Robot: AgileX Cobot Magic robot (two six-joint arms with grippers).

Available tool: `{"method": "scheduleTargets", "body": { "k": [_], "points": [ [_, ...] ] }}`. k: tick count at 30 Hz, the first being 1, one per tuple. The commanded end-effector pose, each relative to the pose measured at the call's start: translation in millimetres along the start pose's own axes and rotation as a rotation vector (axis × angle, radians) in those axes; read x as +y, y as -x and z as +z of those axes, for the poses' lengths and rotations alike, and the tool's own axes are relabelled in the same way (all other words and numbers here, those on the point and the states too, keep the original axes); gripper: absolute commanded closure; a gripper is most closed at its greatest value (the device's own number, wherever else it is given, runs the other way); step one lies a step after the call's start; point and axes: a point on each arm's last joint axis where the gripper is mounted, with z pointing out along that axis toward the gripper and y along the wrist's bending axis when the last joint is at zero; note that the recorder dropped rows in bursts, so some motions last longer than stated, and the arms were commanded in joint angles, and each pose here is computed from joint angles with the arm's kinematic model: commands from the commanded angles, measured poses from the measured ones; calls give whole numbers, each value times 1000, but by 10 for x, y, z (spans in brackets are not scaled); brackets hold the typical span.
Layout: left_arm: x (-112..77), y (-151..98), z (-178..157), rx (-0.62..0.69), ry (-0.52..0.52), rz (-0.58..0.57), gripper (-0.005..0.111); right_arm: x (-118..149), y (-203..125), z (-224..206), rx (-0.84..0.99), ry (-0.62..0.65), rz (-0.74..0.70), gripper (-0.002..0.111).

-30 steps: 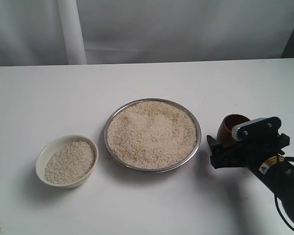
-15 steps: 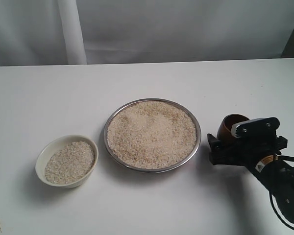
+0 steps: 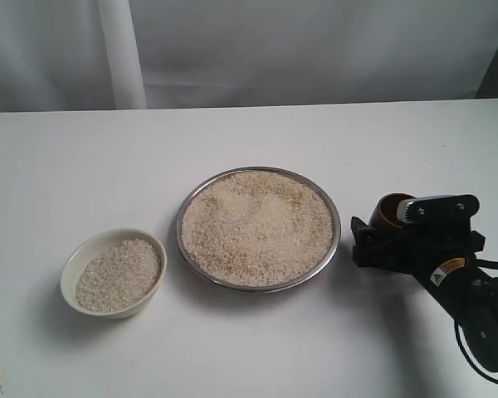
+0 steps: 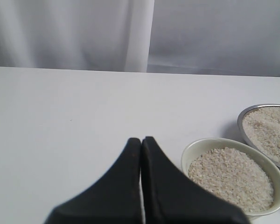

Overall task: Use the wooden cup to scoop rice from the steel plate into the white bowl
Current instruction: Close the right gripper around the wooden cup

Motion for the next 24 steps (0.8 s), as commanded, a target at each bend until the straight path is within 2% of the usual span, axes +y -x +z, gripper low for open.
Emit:
{"method": "scheduleTargets", "body": {
  "k": [1, 6, 9, 19, 24],
  "points": [
    [-5, 14, -5, -10, -6, -7, 107, -9, 12, 8, -11, 2, -3, 15],
    [-5, 14, -5, -10, -6, -5, 107, -9, 12, 8, -11, 2, -3, 19],
    [-5, 14, -5, -10, -6, -5, 107, -9, 12, 8, -11, 2, -3, 25],
    [-5, 14, -5, -10, -6, -8, 107, 19, 11, 8, -11, 32, -38, 73],
    [-5, 14, -5, -10, -6, -8, 107, 19, 11, 8, -11, 31, -60, 106]
  ]
}}
